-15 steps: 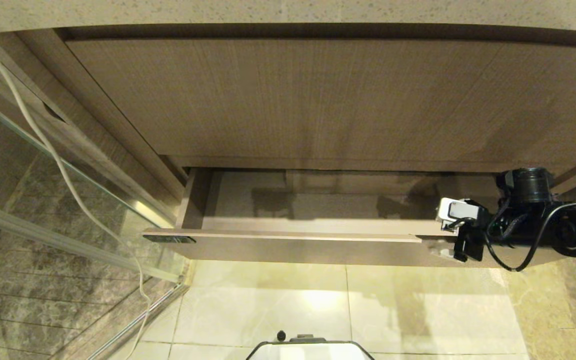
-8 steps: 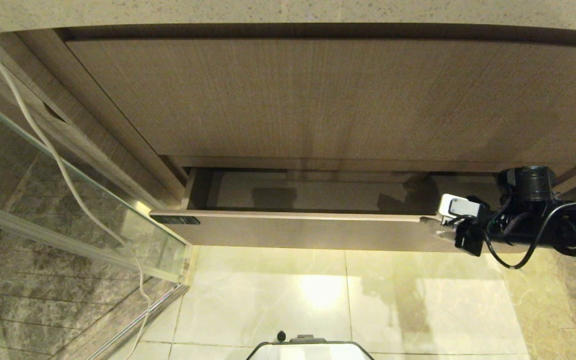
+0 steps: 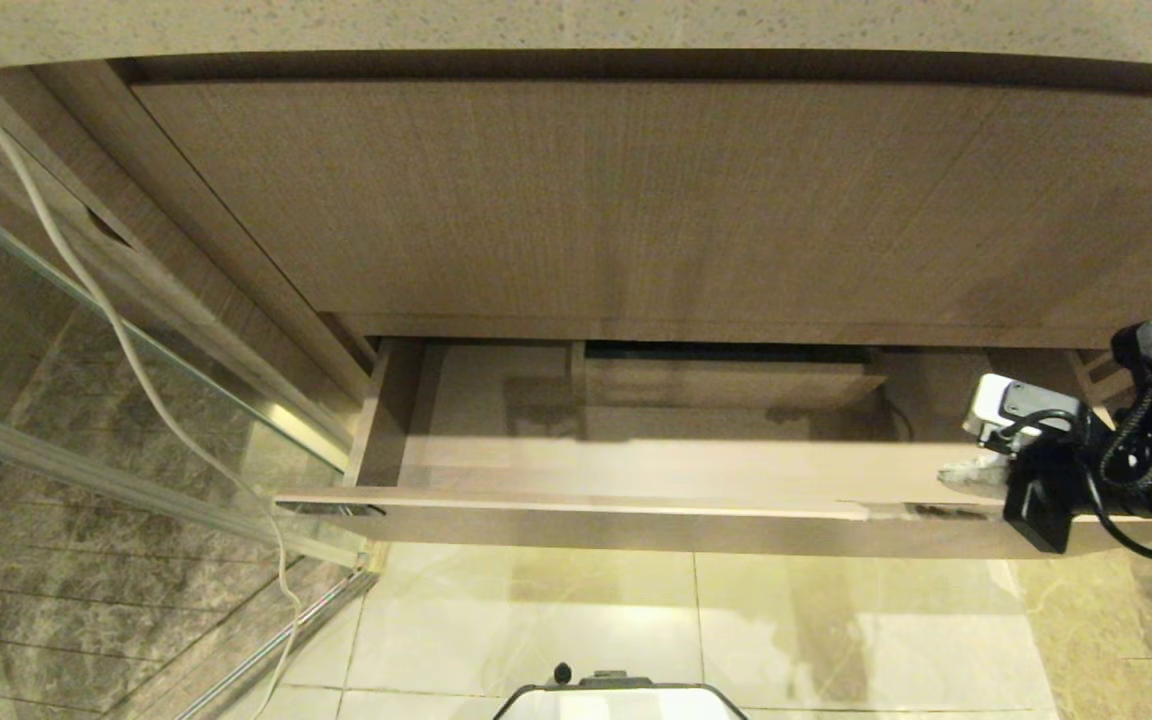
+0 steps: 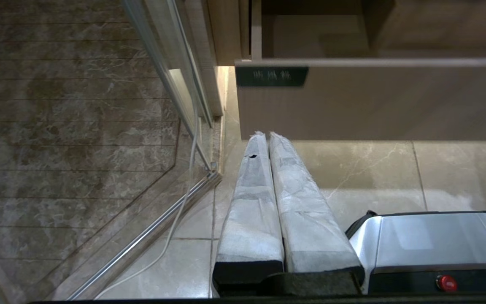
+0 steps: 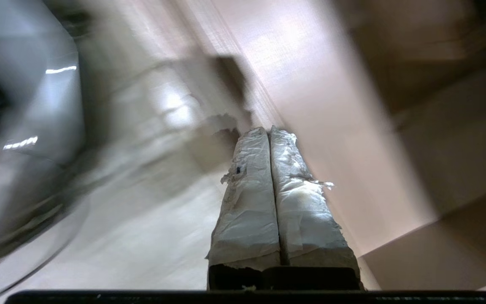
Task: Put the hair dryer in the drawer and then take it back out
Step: Pull open the drawer
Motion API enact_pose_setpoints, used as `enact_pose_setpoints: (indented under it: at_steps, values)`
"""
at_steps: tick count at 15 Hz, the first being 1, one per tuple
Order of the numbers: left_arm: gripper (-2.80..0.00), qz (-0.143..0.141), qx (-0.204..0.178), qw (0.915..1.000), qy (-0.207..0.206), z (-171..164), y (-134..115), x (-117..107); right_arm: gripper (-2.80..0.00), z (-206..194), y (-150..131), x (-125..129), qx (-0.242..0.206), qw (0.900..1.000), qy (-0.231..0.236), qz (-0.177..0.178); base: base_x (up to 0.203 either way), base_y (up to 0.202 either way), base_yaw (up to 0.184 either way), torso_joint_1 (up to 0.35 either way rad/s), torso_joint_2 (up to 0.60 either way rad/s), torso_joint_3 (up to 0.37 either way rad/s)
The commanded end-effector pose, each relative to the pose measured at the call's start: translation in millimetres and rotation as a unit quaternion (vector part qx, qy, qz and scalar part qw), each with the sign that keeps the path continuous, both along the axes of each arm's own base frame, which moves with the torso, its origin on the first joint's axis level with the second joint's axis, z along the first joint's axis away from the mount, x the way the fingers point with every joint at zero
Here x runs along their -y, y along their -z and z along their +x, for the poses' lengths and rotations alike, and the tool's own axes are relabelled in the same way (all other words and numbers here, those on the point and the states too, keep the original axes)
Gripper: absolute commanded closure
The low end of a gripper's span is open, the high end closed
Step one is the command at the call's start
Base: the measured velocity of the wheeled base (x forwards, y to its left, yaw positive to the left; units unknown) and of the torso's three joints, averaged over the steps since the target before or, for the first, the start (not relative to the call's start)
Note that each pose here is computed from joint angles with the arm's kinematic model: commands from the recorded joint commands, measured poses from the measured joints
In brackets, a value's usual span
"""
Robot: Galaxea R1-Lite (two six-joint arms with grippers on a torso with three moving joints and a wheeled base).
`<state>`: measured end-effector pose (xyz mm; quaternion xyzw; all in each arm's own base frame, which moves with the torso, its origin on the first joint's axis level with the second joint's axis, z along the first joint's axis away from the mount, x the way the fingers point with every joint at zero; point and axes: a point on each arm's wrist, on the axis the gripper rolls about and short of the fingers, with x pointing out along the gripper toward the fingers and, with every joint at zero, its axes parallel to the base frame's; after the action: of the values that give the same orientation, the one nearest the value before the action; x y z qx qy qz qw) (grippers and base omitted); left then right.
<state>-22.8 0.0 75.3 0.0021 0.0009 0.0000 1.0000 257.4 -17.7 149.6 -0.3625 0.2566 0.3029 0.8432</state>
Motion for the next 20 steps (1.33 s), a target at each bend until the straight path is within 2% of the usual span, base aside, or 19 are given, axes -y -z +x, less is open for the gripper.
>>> enact_pose_setpoints:
  at_steps: [1,3,5,8,9,10,11,12,15,17,19,20]
  values:
    - [0.0,0.0,-0.001,1.0,0.0,0.1,0.4,0.0,0.0,-35.7,-25.8,0.5,0.019,1.0,0.013,0.008,0.0,0.0,0.0,0.0,0.0,0.0]
    - [0.0,0.0,-0.001,1.0,0.0,0.1,0.4,0.0,0.0,-35.8,-25.7,0.5,0.018,1.0,0.013,0.008,0.0,0.0,0.0,0.0,0.0,0.0]
    - [0.0,0.0,-0.001,1.0,0.0,0.1,0.4,0.0,0.0,-52.8,-28.3,-4.1,0.017,1.0,0.008,0.009,0.0,0.0,0.0,0.0,0.0,0.0]
    - [0.0,0.0,-0.001,1.0,0.0,0.1,0.4,0.0,0.0,-65.1,-24.2,-6.0,-0.006,1.0,0.014,0.008,0.0,0.0,0.0,0.0,0.0,0.0]
    - [0.0,0.0,-0.001,1.0,0.0,0.1,0.4,0.0,0.0,-65.9,-24.1,-5.9,-0.007,1.0,0.019,0.008,0.0,0.0,0.0,0.0,0.0,0.0]
    - [0.0,0.0,-0.001,1.0,0.0,0.1,0.4,0.0,0.0,-68.7,-23.8,-5.3,-0.02,0.998,0.061,0.024,0.0,0.0,0.0,0.0,0.0,0.0]
    - [0.0,0.0,-0.001,1.0,0.0,0.1,0.4,0.0,0.0,-72.1,-23.5,-4.8,-0.04,0.989,0.127,0.065,0.0,0.0,0.0,0.0,0.0,0.0]
    - [0.0,0.0,-0.001,1.0,0.0,0.1,0.4,0.0,0.0,-75.2,-23.2,-4.3,-0.049,0.98,0.172,0.088,0.0,0.0,0.0,0.0,0.0,0.0]
    - [0.0,0.0,-0.001,1.0,0.0,0.1,0.4,0.0,0.0,-80.4,-23.2,-3.8,-0.051,0.972,0.208,0.096,0.0,0.0,0.0,0.0,0.0,0.0]
    - [0.0,0.0,-0.001,1.0,0.0,0.1,0.4,0.0,0.0,-89.7,-26.3,-3.4,-0.058,0.943,0.291,0.152,0.0,0.0,0.0,0.0,0.0,0.0]
    - [0.0,0.0,-0.001,1.0,0.0,0.1,0.4,0.0,0.0,-93.0,-27.0,-3.2,-0.055,0.936,0.31,0.159,0.0,0.0,0.0,0.0,0.0,0.0]
    - [0.0,0.0,-0.001,1.0,0.0,0.1,0.4,0.0,0.0,-100.7,-32.7,-3.6,-0.038,0.928,0.327,0.176,0.0,0.0,0.0,0.0,0.0,0.0]
